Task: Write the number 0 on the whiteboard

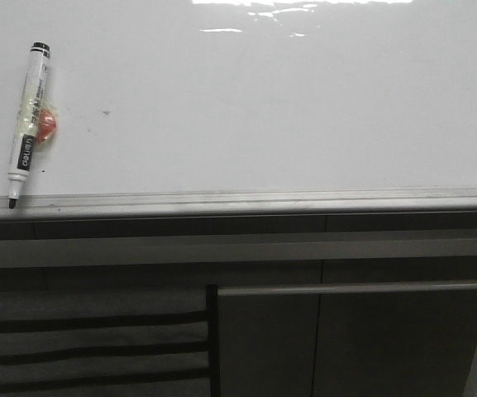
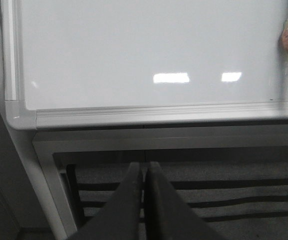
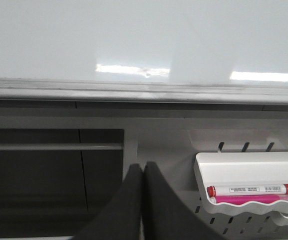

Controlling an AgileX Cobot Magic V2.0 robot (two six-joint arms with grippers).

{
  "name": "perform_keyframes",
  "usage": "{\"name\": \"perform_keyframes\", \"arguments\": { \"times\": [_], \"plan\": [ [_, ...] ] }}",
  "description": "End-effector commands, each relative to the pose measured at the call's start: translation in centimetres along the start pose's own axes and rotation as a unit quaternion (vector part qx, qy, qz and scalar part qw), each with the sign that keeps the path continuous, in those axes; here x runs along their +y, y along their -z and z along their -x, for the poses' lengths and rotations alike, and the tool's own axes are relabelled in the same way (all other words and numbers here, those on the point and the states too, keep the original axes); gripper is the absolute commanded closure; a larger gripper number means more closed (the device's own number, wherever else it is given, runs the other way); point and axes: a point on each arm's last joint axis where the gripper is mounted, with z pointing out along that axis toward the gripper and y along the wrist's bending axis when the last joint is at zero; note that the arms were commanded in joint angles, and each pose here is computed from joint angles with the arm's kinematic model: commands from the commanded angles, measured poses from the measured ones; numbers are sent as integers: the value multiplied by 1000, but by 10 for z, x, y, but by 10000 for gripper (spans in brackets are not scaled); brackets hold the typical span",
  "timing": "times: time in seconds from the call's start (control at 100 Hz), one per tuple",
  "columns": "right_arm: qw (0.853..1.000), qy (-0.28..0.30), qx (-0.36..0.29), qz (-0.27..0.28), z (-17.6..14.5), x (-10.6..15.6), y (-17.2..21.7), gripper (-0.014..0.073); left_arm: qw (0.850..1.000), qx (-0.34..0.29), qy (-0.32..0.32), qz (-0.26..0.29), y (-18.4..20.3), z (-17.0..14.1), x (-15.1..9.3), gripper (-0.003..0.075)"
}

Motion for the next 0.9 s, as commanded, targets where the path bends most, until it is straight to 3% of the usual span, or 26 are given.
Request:
{"name": "perform_keyframes", "arguments": {
  "times": [0.0,0.67,0.89],
  "plan": [
    [1000,2,-12,-4,-1,0,0,664,1000,-24,5,-2,-1,-5,0,740],
    [1000,2,-12,-4,-1,0,0,664,1000,-25,4,-2,-1,-5,0,740],
    [1000,2,-23,-4,1,0,0,664,998,-64,4,0,-1,3,0,740]
  ]
}}
